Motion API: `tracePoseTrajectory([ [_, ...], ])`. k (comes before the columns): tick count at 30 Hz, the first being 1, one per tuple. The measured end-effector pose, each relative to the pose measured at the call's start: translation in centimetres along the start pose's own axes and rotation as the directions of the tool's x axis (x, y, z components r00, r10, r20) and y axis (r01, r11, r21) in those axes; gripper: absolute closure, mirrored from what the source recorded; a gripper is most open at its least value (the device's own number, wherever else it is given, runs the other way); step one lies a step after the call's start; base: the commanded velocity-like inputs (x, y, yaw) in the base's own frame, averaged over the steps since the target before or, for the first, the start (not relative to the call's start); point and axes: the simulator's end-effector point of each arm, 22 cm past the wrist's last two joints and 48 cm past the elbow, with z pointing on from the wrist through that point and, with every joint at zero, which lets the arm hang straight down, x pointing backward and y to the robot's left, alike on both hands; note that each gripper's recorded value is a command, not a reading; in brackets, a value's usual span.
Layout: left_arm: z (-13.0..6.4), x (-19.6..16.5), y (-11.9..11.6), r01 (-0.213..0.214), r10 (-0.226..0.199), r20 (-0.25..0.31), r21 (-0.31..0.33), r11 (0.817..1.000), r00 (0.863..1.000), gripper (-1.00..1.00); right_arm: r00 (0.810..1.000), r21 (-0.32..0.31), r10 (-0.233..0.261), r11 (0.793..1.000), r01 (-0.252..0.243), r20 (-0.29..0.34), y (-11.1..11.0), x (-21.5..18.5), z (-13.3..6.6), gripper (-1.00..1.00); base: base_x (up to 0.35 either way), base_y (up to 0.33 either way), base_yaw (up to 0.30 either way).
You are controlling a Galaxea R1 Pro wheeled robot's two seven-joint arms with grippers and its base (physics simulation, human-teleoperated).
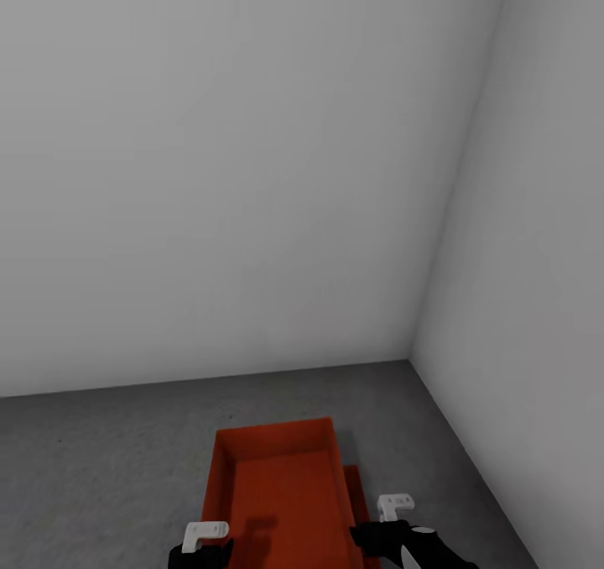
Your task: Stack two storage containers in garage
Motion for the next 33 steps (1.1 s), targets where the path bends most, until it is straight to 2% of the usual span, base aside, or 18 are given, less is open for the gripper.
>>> tracePoseTrajectory([
  [9, -1.2, -1.0, -0.2, 0.000, 0.000, -0.003, -0.001, 1.000, 1.000, -1.00, 1.000, 0.006, -0.001, 1.000, 0.001, -0.001, 0.1, -0.9, -1.4, -1.00, 0.000, 0.000, 0.000],
  [23, -3.0, -2.7, 0.0, 0.016, -0.016, 0.000, -0.096, 0.995, 1.000, -1.00, 1.000, 0.012, -0.001, 1.000, 0.001, -0.006, 0.5, -2.0, -3.4, -1.00, 0.000, 0.000, 0.000],
  [33, -4.3, -3.2, 0.2, 0.016, -0.019, -0.020, -0.121, 0.992, 1.000, -1.00, 1.000, 0.004, 0.001, 1.000, -0.001, -0.007, 1.0, -2.7, -4.8, -1.00, 0.000, 0.000, 0.000],
])
